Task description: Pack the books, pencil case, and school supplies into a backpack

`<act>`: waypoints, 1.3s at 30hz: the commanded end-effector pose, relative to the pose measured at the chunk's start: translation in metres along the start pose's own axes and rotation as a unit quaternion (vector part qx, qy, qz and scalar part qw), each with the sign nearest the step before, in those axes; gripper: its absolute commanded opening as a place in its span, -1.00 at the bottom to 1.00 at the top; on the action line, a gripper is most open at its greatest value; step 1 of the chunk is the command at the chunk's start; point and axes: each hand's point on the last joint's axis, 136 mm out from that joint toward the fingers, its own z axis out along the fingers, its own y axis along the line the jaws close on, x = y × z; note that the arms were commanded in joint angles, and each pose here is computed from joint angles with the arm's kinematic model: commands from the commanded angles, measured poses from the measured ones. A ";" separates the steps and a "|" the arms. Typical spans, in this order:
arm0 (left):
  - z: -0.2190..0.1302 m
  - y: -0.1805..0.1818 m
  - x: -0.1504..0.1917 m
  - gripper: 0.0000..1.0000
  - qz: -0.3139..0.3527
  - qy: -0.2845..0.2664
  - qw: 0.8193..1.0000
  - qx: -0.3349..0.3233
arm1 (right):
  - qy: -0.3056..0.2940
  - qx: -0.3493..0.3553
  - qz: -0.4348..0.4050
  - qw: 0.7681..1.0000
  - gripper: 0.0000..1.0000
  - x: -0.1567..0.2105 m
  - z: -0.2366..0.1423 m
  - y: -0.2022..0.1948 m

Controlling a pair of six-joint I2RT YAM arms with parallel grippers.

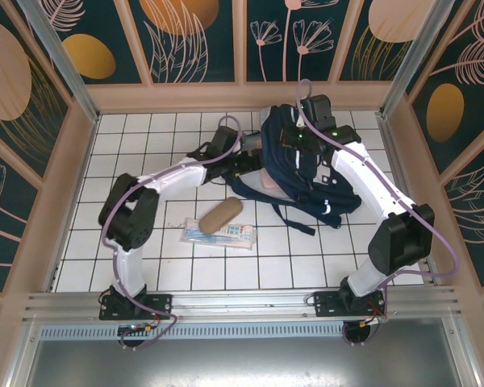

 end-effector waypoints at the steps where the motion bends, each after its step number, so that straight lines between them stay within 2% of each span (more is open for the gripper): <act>1: -0.034 0.024 0.005 0.78 0.017 -0.007 0.999 -0.043 | -0.066 -0.035 0.001 0.997 -1.00 -0.031 -0.022 0.014; 5: -0.066 0.056 0.024 0.72 0.033 -0.008 0.995 -0.091 | -0.070 -0.033 0.003 0.997 -1.00 -0.032 -0.022 0.013; 9: -0.081 0.087 0.052 0.65 0.071 0.018 0.988 -0.136 | -0.075 -0.037 0.006 0.996 -1.00 -0.033 -0.023 0.014; 18: -0.073 0.123 0.100 0.60 0.136 0.102 0.973 -0.160 | -0.079 -0.029 0.018 0.996 -1.00 -0.030 -0.023 0.008; 25: -0.053 0.128 0.126 0.64 0.175 0.149 0.959 -0.167 | -0.075 -0.030 0.022 0.997 -1.00 -0.026 -0.022 0.007; 36: -0.041 0.138 0.148 0.65 0.210 0.178 0.941 -0.199 | -0.066 -0.026 0.027 0.997 -1.00 -0.021 -0.018 0.003; 39: -0.044 0.134 0.148 0.79 0.217 0.175 0.940 -0.196 | -0.062 -0.028 0.029 0.997 -1.00 -0.020 -0.015 0.004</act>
